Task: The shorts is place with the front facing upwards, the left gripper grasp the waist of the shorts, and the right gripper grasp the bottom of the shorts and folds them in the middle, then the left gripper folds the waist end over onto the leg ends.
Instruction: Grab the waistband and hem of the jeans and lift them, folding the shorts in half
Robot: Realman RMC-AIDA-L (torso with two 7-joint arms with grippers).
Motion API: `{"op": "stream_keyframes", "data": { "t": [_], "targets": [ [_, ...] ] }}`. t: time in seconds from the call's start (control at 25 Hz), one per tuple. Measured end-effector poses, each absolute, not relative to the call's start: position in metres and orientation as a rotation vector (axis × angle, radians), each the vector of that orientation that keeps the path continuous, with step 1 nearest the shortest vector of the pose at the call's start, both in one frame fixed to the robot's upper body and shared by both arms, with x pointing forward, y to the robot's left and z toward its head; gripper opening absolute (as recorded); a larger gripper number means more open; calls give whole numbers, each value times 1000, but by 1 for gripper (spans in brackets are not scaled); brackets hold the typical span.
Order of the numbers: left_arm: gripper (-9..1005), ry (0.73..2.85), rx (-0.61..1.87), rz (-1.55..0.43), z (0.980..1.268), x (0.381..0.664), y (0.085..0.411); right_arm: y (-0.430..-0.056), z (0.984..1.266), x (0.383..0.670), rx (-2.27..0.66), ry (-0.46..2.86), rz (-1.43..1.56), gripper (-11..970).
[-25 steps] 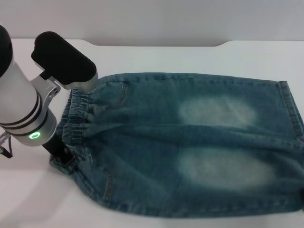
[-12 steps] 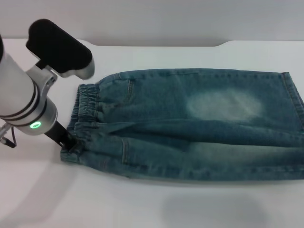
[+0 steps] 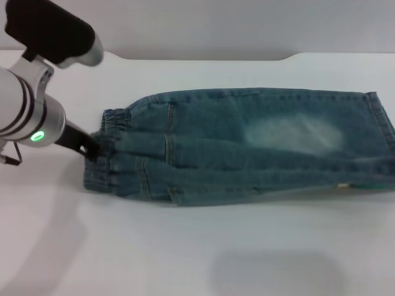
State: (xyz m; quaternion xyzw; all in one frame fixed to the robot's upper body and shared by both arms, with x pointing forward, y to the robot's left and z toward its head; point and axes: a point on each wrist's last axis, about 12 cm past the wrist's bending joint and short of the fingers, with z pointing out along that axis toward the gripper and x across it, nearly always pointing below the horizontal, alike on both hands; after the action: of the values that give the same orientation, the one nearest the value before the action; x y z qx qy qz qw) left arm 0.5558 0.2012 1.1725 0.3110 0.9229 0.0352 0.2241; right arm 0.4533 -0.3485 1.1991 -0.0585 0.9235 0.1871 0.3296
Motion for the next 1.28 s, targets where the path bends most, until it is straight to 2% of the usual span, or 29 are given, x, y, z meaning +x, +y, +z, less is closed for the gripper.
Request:
{"op": "stream_keyframes", "data": {
  "t": [0.24,0.48,1.28],
  "targets": [
    [41,2416,782,82,1186,565,206,-346,1208,462,-170,2311,486,56],
    [40,2348,752,73,1188,571,205,-350,1200,476,-170,2254,449,57],
    [40,2225,685,55,1180,586,208,-339,1183,504,-230,2145,308,55]
  ]
}}
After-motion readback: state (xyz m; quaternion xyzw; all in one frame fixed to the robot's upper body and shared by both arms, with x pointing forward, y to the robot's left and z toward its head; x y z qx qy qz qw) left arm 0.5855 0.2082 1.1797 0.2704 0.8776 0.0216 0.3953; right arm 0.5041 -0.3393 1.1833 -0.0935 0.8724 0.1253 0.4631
